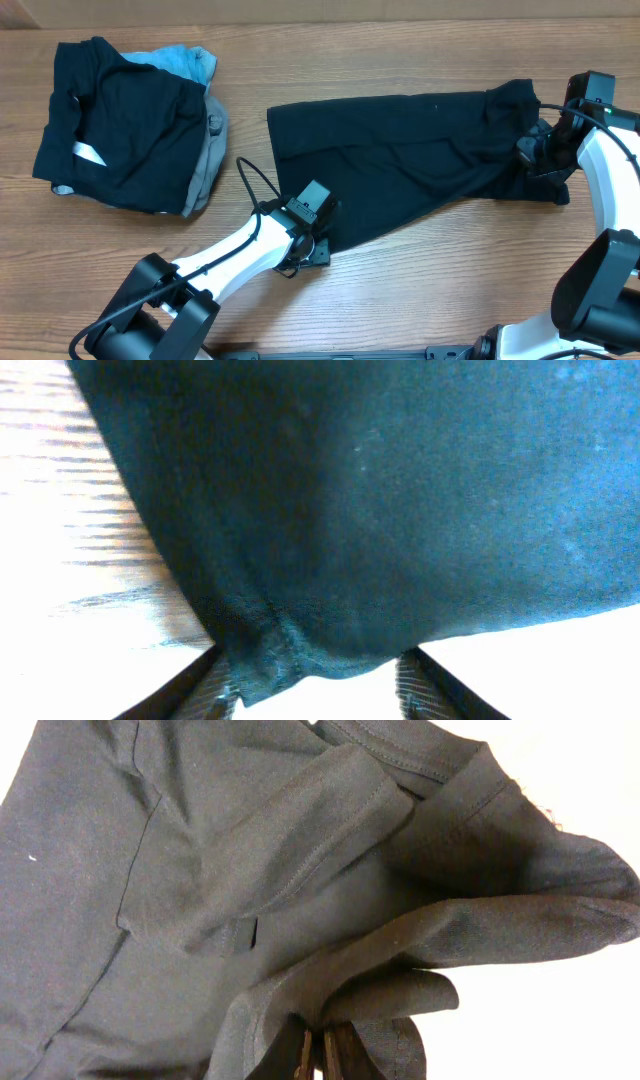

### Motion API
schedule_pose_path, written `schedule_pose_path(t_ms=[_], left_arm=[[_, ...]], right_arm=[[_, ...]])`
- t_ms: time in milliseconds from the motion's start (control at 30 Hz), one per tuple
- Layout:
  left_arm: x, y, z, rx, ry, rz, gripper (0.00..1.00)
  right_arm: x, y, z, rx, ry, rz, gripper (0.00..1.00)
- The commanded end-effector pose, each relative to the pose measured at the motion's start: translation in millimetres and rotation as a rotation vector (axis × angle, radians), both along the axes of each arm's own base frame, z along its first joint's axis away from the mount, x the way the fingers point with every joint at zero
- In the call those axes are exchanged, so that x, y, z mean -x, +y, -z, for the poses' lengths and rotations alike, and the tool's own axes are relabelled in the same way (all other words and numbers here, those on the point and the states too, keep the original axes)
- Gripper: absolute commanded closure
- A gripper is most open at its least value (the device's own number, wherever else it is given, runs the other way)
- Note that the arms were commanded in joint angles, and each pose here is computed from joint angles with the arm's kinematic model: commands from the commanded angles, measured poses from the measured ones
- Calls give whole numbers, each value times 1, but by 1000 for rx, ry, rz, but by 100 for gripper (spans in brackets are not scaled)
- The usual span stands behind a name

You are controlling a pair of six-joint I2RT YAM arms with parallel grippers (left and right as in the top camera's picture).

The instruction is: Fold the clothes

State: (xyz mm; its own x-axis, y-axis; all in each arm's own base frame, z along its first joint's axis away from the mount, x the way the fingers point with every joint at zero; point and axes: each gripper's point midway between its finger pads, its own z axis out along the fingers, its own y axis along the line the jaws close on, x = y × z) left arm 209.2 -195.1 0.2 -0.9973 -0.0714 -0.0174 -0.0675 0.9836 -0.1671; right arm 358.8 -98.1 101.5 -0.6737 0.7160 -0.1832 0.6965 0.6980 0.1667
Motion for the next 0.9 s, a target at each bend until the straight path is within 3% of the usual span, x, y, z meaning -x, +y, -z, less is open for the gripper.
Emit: schedule_pose_path(t_ms=[0, 67, 100, 300, 500, 867], left_arm=[[2, 7, 4, -19, 5, -13, 69], [2, 7, 4, -19, 5, -13, 93], [2, 7, 4, -19, 5, -12, 96], [-23, 53, -18, -85, 29, -105, 96], [-82, 73, -67, -48, -117, -99, 96], [-136, 84, -86, 6, -295, -148, 96]], right_arm=[[-7, -5, -10, 19, -31, 7, 96], [-7, -5, -10, 19, -31, 7, 96], [-7, -5, -10, 19, -31, 7, 96], [-3, -7, -8, 33, -10, 8, 96], [15, -13, -5, 70, 69, 20, 96], [21, -17, -4, 100, 97, 28, 96]])
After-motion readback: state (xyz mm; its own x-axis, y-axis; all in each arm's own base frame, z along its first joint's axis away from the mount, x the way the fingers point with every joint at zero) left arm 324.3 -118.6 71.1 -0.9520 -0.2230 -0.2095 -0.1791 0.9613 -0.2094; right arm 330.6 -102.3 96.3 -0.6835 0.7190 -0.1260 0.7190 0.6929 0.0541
